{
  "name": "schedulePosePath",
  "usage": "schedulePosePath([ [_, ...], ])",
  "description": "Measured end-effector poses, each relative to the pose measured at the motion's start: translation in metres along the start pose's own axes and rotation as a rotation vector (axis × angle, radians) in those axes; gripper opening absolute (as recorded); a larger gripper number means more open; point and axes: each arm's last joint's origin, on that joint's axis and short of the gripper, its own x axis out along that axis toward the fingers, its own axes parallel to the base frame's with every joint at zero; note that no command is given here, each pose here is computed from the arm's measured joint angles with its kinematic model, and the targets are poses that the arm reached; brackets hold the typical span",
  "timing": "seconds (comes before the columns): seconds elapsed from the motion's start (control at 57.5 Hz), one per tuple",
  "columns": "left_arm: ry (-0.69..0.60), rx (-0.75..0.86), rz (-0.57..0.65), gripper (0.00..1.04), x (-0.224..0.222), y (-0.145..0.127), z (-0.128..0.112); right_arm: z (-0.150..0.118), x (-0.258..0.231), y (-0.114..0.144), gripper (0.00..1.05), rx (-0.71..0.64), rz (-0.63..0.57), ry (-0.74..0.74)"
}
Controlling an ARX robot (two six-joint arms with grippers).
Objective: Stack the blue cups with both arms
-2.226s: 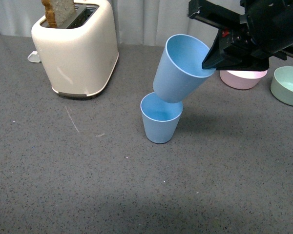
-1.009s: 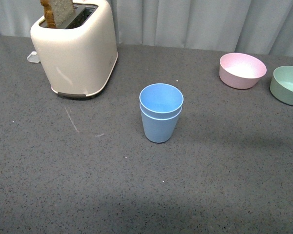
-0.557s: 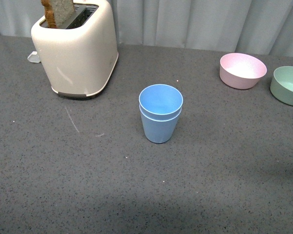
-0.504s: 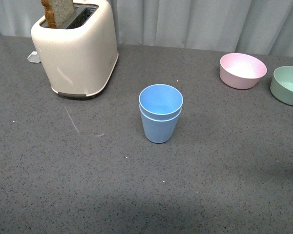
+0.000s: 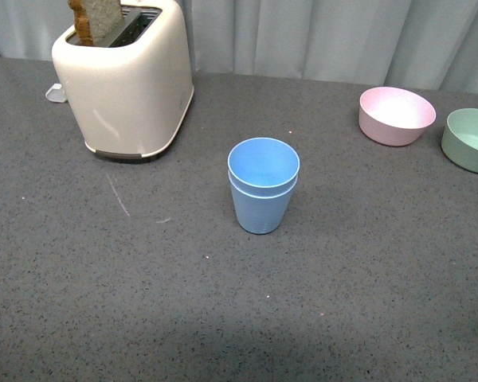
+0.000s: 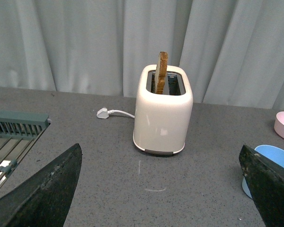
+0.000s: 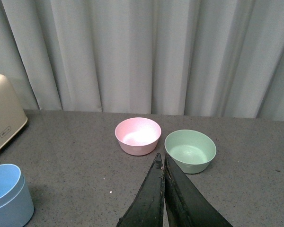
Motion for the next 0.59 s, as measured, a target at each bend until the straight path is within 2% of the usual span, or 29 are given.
schedulePosePath([
  [0.591,0.0,0.0,0.0,0.98,0.0,0.0,0.0,0.005,-0.025,0.0,0.01,0.0,0.0,-0.018],
])
